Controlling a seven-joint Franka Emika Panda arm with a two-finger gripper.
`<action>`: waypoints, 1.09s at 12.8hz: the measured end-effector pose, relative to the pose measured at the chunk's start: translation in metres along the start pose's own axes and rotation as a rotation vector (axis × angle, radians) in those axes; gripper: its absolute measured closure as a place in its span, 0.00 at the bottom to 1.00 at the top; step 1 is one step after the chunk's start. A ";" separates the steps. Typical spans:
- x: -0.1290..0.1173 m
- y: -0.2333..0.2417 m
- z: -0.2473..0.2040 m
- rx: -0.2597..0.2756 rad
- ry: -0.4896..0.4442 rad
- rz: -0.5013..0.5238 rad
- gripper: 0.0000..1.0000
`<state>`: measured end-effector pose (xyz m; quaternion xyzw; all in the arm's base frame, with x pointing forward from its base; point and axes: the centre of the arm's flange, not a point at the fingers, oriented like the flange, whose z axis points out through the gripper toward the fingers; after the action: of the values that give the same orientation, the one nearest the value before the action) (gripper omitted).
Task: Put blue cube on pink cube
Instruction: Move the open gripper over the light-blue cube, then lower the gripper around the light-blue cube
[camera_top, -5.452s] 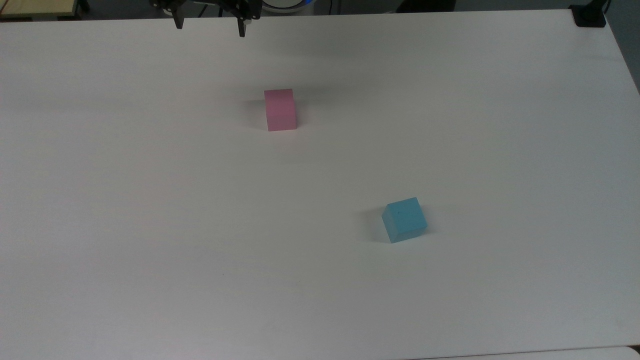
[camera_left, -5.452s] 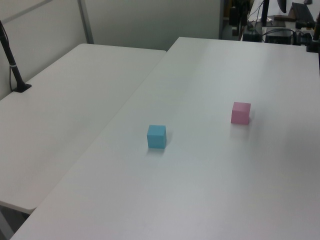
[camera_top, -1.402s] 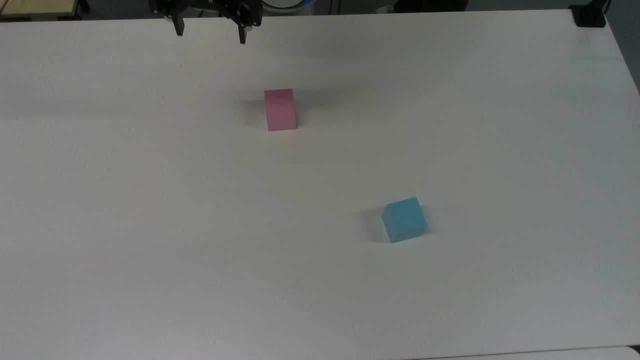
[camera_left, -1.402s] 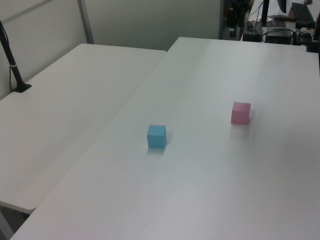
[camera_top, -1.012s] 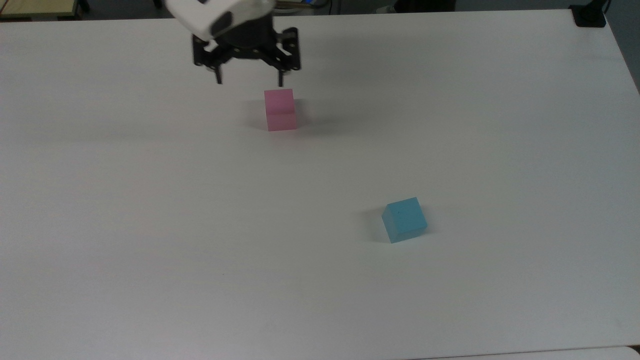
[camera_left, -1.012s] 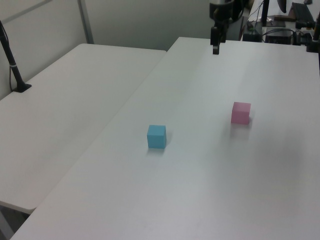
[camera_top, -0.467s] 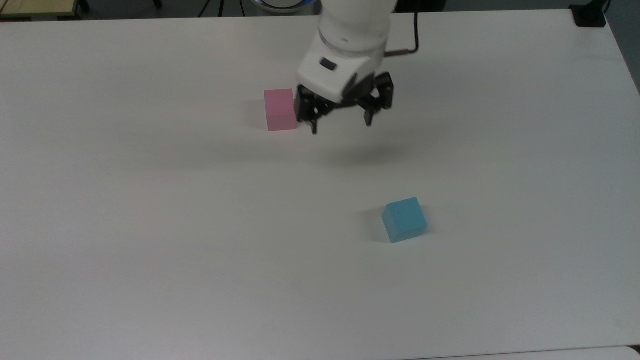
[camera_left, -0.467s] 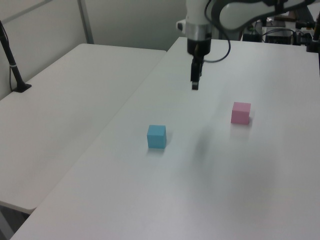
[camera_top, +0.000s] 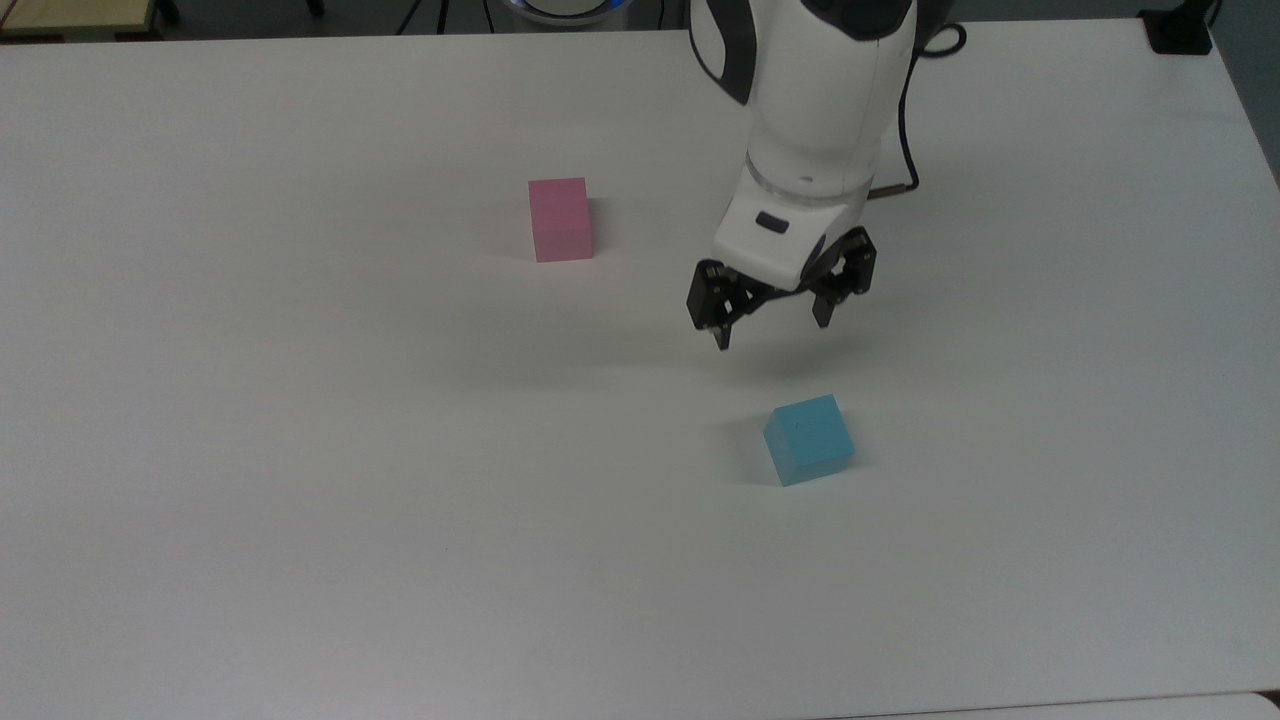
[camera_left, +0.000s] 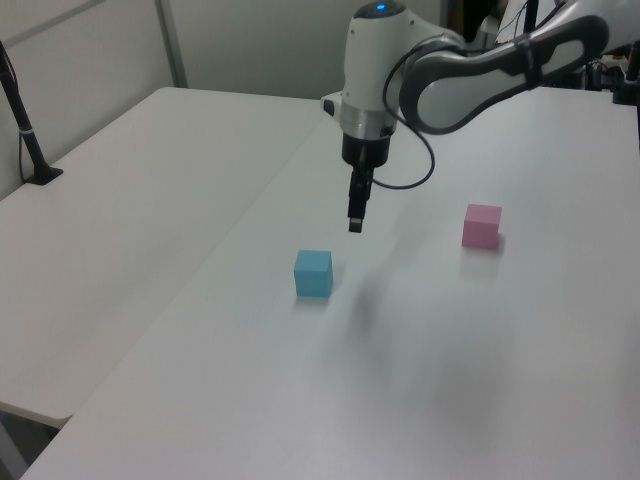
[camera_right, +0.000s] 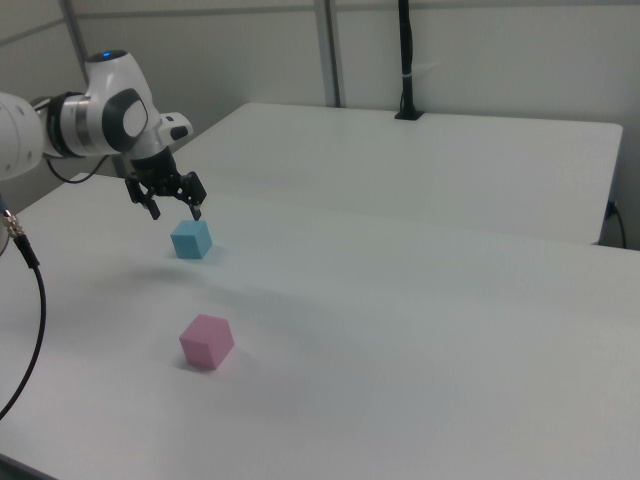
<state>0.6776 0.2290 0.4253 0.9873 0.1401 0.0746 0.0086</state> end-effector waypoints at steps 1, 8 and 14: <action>0.006 -0.001 0.010 0.000 0.021 0.003 0.00; 0.030 -0.018 0.067 -0.039 0.099 0.056 0.00; 0.034 -0.043 0.080 -0.032 0.100 0.044 0.00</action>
<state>0.7102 0.2796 0.3500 0.9848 0.1177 0.1265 0.0156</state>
